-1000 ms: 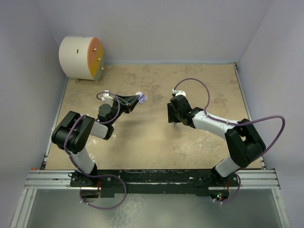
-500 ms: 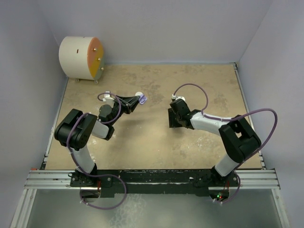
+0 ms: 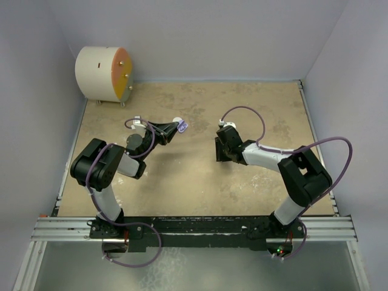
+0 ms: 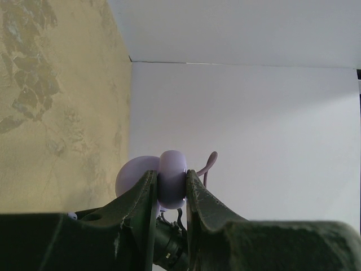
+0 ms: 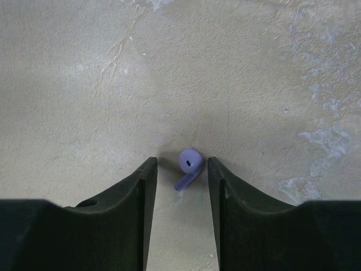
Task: Insert the wireless bluetooth earbuds into the charging case
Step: Pick up the earbud from the center of the board.
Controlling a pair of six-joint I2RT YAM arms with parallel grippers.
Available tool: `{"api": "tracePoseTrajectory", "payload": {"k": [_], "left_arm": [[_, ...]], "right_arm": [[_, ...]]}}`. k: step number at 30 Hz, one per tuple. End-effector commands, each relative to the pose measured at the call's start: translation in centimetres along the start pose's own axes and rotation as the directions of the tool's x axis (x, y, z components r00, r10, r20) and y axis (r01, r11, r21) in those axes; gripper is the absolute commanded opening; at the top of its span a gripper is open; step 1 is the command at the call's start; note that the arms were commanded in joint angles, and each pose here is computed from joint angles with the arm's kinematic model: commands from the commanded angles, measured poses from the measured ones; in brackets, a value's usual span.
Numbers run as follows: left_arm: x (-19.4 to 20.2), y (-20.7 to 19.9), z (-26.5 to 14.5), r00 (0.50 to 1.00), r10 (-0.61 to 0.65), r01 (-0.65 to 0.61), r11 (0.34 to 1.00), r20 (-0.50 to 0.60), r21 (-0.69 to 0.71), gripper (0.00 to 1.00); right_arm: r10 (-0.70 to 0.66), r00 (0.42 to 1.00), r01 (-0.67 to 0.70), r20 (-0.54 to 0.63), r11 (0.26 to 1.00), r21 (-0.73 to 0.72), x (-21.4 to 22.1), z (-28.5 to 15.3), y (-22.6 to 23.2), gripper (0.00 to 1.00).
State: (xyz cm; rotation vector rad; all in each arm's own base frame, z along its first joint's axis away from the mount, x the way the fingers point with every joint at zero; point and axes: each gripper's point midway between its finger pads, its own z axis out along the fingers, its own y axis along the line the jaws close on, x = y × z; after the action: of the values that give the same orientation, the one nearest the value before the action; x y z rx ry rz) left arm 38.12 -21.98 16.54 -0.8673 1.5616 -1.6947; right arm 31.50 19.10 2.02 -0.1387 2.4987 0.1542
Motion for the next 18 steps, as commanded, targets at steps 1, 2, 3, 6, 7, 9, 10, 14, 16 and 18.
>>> {"api": "tracePoseTrajectory", "payload": {"k": [1,2,3,6,7,9,10,14,16,18], "left_arm": [[-0.13,-2.47,0.23,1.0,0.023,-0.022,0.995,-0.009,0.093,0.0],[-0.14,-2.45,0.22,1.0,0.022,-0.021,0.995,-0.008,0.093,0.0],[-0.1,-2.48,0.23,1.0,0.022,-0.021,0.995,-0.009,0.094,0.0],[-0.11,-2.41,0.18,1.0,0.021,-0.02,0.996,-0.009,0.092,0.0],[-0.13,-2.37,0.19,1.0,0.022,-0.021,0.996,-0.009,0.091,0.0],[-0.18,-2.36,0.2,1.0,0.022,-0.021,0.996,-0.007,0.091,0.0],[-0.16,-2.34,0.21,1.0,0.022,-0.021,0.996,-0.008,0.091,0.0],[-0.13,-2.38,0.21,1.0,0.022,-0.021,0.995,-0.009,0.093,0.0],[-0.16,-2.35,0.18,1.0,0.022,-0.021,0.996,-0.009,0.092,0.0],[-0.11,-2.3,0.15,1.0,0.022,-0.021,0.996,-0.01,0.09,0.0]], "right_arm": [[0.012,1.0,-0.012,-0.027,1.0,0.007,1.05,0.55,-0.24,0.42],[0.01,0.999,-0.01,-0.03,1.0,0.008,1.16,0.61,-0.28,0.41],[0.01,0.999,-0.01,-0.032,1.0,0.009,1.24,0.66,-0.32,0.41],[0.009,0.999,-0.008,-0.037,1.0,0.009,1.44,0.73,-0.33,0.37],[0.008,0.999,-0.008,-0.037,1.0,0.009,1.44,0.74,-0.3,0.37],[0.008,0.999,-0.008,-0.039,1.0,0.01,1.48,0.72,-0.36,0.34],[0.007,0.999,-0.007,-0.039,1.0,0.011,1.51,0.7,-0.37,0.34],[0.006,0.999,-0.006,-0.042,1.0,0.015,1.59,0.72,-0.49,0.31],[0.007,0.999,-0.006,-0.042,1.0,0.015,1.62,0.73,-0.48,0.3],[0.005,0.999,-0.005,-0.044,1.0,0.015,1.7,0.75,-0.49,0.28]]}}
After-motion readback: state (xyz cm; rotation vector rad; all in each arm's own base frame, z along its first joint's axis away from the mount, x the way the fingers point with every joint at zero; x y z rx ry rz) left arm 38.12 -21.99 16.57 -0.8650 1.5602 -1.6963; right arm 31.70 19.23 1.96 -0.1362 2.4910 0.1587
